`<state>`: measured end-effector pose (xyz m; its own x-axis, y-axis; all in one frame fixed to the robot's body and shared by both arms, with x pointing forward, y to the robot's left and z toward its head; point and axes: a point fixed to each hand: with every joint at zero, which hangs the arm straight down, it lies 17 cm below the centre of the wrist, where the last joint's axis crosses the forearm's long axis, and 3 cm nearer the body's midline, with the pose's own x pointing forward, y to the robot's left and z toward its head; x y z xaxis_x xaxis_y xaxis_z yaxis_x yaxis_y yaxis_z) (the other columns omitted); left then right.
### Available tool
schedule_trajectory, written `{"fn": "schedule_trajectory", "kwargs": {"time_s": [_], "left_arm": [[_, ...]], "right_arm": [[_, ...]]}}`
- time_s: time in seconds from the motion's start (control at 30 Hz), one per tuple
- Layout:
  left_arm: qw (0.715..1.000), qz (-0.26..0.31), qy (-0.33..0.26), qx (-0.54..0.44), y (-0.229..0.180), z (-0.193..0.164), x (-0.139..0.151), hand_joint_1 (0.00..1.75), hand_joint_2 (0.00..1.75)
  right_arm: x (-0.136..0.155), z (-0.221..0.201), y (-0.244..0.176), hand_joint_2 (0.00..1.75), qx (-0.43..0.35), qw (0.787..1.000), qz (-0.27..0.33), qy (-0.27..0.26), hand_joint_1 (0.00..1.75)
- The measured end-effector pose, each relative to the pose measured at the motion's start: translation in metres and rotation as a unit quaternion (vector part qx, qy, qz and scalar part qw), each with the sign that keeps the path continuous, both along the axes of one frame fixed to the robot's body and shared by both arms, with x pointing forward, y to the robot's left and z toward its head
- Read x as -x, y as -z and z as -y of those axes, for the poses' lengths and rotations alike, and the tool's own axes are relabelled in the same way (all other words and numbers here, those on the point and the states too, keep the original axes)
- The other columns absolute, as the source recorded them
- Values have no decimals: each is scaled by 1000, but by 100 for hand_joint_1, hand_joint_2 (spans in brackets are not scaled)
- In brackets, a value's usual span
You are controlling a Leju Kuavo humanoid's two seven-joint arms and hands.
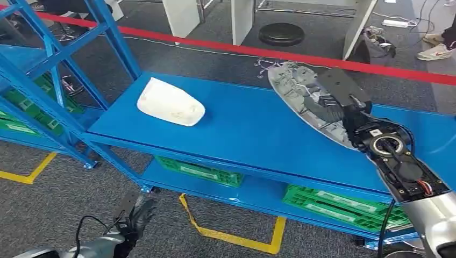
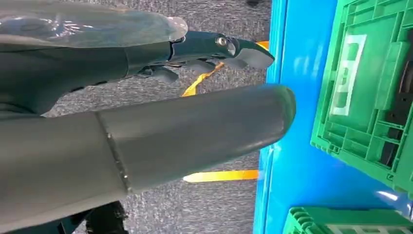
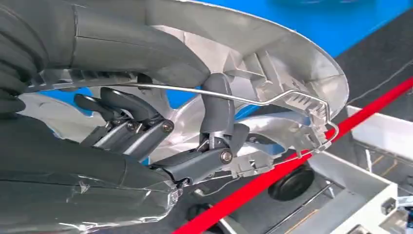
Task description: Take the parts from the cabinet and place them on the table.
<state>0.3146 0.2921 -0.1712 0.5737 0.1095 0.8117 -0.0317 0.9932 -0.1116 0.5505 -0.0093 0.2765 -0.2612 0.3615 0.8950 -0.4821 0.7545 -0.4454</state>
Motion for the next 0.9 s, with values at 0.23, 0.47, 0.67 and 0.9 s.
{"fn": "schedule_trajectory", "kwargs": {"time_s": [0.23,0.47,0.67,0.9], "left_arm": [[1000,1,-1,1,-1,0,-1,0,0],[1000,3,-3,3,-1,0,-1,0,0],[1000,3,-4,3,-1,0,-1,0,0],[1000,3,-4,3,-1,0,-1,0,0]], "right_arm": [[-4,-3,-44,175,-64,998,2,-19,175],[-5,-3,-86,175,-129,991,9,-27,175],[-4,-4,-105,175,-138,990,23,-31,175],[-4,-4,-107,175,-141,989,24,-30,175]]}}
